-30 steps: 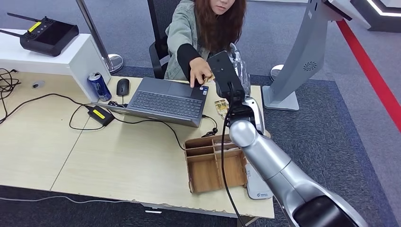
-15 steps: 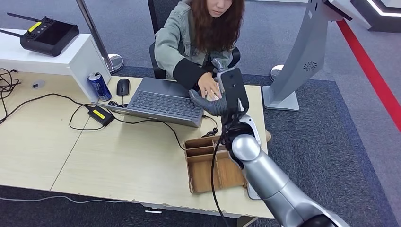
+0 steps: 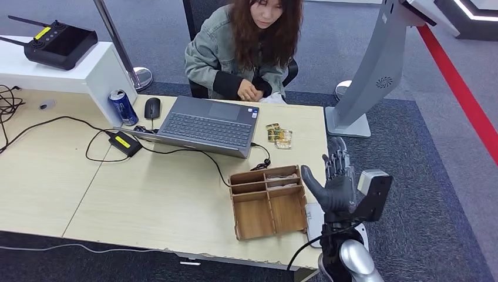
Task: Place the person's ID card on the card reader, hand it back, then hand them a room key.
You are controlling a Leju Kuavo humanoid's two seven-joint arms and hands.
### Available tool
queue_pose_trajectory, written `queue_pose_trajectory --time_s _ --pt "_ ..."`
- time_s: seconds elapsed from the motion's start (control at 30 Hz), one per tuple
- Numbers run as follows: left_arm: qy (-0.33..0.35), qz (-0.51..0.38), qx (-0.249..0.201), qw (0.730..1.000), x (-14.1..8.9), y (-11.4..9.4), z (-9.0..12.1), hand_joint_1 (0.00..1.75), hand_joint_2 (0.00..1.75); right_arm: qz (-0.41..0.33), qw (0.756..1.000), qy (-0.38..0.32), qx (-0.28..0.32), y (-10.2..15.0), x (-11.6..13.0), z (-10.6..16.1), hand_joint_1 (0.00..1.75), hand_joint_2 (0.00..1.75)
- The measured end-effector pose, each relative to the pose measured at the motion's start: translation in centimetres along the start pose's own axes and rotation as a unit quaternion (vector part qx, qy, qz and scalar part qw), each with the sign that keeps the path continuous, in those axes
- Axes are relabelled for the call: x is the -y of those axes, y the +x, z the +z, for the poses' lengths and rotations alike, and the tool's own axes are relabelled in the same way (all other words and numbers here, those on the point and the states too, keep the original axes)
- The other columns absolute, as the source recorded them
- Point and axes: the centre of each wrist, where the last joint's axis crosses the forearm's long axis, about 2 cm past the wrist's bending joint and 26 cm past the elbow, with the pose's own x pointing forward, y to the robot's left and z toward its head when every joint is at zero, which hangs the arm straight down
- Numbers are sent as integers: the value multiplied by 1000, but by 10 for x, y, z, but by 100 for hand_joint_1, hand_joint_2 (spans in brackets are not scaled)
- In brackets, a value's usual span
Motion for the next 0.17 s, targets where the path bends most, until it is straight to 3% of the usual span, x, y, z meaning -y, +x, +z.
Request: queue_pose_trajectory --time_s 0.17 --pt "-2 12 2 1000 1 0 0 0 0 0 1000 -30 -9 -10 19 20 0 175"
